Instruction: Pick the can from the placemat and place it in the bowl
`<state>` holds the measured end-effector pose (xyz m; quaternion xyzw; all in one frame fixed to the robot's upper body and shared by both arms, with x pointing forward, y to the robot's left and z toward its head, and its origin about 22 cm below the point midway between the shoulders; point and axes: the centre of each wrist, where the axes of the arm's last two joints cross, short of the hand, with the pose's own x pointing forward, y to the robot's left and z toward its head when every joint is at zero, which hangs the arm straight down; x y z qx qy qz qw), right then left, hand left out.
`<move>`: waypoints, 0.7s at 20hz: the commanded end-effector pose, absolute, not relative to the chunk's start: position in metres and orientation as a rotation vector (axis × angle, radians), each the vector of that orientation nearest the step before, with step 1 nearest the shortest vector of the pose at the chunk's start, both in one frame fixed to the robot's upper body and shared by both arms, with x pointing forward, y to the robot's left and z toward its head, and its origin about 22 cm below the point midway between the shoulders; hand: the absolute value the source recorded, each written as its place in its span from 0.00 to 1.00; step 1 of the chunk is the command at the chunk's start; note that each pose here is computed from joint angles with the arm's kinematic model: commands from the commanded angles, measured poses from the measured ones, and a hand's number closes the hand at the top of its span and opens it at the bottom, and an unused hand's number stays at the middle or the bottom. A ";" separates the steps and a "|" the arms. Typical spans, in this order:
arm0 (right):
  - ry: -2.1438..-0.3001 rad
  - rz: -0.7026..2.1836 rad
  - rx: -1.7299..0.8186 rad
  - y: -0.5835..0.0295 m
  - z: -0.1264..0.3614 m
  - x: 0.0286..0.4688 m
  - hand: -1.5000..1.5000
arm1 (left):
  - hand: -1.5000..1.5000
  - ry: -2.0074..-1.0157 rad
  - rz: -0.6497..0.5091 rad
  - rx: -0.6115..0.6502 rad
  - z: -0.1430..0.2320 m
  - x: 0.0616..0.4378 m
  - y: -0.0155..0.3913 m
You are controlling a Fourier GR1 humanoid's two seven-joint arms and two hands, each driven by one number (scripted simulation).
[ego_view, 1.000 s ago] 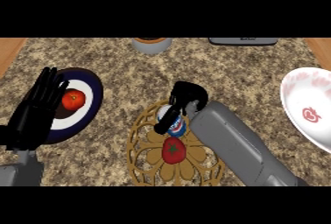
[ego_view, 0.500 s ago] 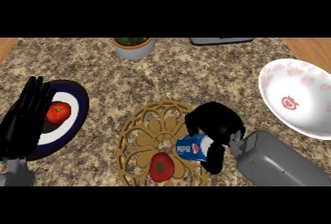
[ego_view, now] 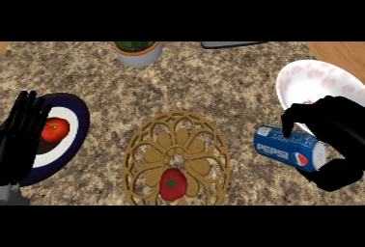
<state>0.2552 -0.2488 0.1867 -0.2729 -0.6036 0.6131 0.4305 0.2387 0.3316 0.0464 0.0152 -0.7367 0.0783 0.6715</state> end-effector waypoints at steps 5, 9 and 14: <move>-1.587 1.305 -0.932 -0.355 0.245 0.235 1.00 | 0.50 -1.672 0.163 0.016 0.056 0.236 0.338; -1.625 1.116 -0.925 -0.410 0.261 0.228 1.00 | 0.50 -1.682 0.119 -0.028 0.058 0.250 0.318; -1.595 0.979 -0.953 -0.447 0.235 0.227 1.00 | 0.50 -1.689 0.069 -0.063 0.064 0.280 0.296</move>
